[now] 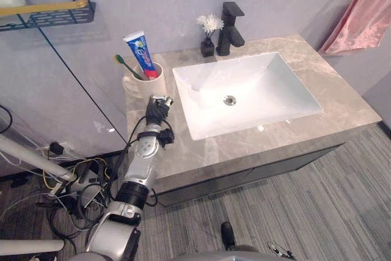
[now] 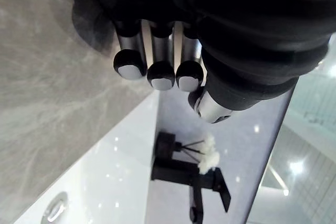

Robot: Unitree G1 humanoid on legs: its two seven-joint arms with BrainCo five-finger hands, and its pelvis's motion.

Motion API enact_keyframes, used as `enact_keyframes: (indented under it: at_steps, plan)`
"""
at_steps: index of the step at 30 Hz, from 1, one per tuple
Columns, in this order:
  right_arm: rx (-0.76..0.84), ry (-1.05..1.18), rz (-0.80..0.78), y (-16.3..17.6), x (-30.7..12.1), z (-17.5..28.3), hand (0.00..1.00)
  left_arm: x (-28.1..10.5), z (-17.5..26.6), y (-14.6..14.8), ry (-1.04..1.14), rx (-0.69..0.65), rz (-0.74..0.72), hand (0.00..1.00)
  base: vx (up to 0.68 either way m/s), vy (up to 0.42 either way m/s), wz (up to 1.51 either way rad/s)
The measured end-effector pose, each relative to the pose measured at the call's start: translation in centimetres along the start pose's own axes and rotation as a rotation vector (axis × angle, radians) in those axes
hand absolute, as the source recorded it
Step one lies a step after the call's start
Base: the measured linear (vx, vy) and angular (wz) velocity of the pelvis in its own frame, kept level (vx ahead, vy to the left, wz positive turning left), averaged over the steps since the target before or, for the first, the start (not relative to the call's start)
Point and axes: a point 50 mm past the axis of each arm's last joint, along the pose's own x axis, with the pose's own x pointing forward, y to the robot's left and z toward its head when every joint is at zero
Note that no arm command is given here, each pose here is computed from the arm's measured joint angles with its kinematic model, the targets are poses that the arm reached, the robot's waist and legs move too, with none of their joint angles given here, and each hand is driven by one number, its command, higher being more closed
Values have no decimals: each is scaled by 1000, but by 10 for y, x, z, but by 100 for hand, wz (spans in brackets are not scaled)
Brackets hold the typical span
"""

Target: Organize washtable

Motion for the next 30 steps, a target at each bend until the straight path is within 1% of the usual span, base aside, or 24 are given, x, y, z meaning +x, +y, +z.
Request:
enact_keyframes:
  at_steps: [12, 17, 22, 23, 30]
  plan:
    - [-1, -1, 2, -1, 0, 0, 0, 17, 16, 13, -37, 76, 35, 100, 9, 6, -8]
    - [-2, -3, 8, -1, 0, 1, 0, 23, 26, 28, -64, 133, 71, 100, -5, 7, -8]
    - [-3, -11, 20, -1, 0, 3, 0, 36, 38, 38, -78, 193, 94, 100, -12, -1, -5]
    - [-5, -19, 22, -1, 0, 4, 0, 40, 43, 44, -85, 211, 108, 100, -17, -5, -11]
    - [-17, -29, 24, -5, 1, 9, 0, 50, 65, 67, -119, 250, 173, 100, -17, -6, -10]
